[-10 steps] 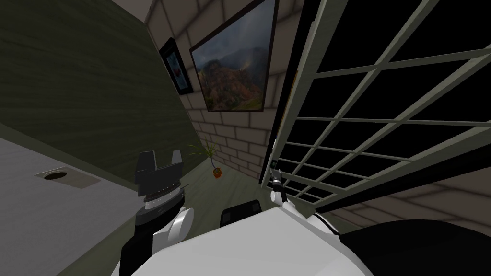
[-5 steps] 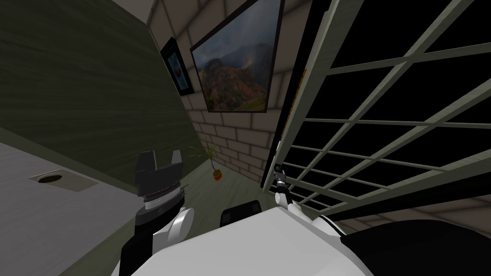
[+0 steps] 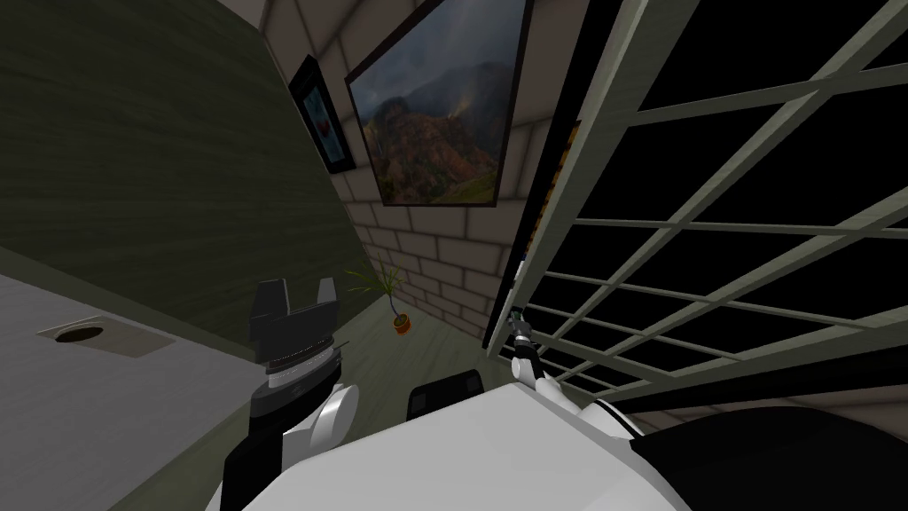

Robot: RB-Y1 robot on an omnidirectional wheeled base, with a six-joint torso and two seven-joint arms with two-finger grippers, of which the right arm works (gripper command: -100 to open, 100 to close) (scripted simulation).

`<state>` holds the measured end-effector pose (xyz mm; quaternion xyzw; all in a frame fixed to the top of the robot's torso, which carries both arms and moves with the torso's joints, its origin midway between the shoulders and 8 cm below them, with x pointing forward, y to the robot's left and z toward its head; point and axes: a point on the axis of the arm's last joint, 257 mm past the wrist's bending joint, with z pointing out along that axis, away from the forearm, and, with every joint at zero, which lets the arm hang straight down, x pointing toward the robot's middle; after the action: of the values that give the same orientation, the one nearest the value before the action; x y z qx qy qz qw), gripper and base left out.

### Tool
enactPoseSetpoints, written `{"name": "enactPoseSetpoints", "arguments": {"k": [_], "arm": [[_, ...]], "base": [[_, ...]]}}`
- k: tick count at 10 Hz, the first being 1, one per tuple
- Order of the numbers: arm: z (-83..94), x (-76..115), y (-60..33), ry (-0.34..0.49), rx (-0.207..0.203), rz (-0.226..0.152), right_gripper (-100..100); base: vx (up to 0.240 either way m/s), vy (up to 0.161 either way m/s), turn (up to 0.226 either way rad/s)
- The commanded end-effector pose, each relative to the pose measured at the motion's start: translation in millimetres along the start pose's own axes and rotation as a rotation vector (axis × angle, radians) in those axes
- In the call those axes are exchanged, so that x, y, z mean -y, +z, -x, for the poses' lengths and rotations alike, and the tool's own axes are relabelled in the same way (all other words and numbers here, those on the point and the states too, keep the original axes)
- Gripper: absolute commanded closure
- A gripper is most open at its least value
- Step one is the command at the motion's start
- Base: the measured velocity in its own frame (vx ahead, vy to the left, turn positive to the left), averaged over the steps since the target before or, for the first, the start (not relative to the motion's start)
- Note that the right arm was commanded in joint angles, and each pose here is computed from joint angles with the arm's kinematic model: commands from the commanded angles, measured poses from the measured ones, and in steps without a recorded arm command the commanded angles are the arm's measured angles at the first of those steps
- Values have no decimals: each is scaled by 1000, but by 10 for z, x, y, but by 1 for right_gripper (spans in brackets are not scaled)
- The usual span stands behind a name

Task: Pull the door open

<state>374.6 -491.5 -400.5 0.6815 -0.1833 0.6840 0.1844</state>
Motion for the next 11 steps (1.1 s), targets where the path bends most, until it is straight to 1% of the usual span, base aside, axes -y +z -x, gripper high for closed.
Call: {"name": "enactPoseSetpoints", "arguments": {"k": [1, 3, 4, 6, 11], "arm": [[4, 5, -5, 1, 1, 0, 100], [4, 5, -5, 1, 1, 0, 100], [8, 78, -11, 3, 3, -27, 100], [2, 165, -17, 8, 2, -58, 100], [-6, 468, -68, 25, 5, -165, 100]], "base": [[-11, 2, 5], [-3, 1, 0], [-128, -17, 54], [-211, 0, 71], [-250, -2, 64]]}}
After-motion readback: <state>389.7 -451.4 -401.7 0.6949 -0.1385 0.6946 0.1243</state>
